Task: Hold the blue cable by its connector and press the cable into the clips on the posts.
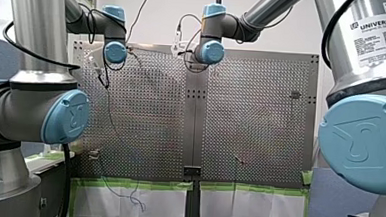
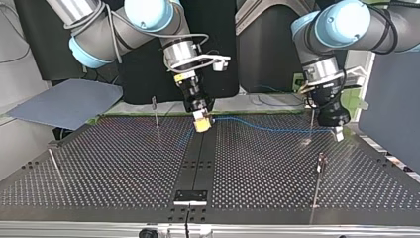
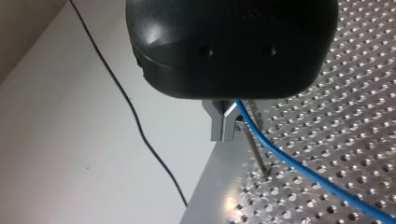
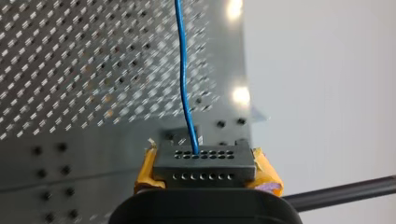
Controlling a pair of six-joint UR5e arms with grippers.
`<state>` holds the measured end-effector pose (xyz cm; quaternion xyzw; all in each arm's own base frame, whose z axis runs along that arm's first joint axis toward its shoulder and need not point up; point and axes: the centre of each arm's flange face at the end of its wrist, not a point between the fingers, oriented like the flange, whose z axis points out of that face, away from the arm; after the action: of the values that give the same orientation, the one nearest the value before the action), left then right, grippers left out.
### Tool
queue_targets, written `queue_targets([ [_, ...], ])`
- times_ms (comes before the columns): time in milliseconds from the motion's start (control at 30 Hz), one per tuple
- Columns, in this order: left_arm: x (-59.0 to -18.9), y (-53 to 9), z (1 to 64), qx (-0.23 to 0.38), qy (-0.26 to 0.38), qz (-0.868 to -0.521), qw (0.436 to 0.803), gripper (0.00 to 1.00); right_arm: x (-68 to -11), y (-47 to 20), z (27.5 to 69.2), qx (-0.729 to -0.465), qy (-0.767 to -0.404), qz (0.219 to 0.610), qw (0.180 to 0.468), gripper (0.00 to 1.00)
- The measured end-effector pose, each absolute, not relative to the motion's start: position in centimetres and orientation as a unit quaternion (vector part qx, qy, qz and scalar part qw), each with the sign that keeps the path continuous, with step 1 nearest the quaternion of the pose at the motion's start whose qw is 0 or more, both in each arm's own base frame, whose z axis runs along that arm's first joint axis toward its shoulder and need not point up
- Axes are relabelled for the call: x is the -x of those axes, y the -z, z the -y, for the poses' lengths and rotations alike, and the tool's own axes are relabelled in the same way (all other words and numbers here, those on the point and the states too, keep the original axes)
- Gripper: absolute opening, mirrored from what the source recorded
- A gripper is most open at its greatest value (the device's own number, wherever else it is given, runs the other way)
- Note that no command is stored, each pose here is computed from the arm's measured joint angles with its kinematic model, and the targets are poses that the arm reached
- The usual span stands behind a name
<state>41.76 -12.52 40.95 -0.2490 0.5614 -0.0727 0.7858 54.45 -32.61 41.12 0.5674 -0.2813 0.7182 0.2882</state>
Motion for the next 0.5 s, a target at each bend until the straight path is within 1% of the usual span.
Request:
queue_targets([
  [200,-42.8,-40.8,12.5,0.239,0.083,-0.581,0.774,0.0,-55.2,-42.2,32.9,-0.562,-0.727,0.276,0.282,0.0],
  [500,-44.0,-42.5,11.8,0.237,0.094,-0.572,0.78,0.0,-56.3,-41.2,33.6,-0.569,-0.724,0.275,0.278,0.0],
])
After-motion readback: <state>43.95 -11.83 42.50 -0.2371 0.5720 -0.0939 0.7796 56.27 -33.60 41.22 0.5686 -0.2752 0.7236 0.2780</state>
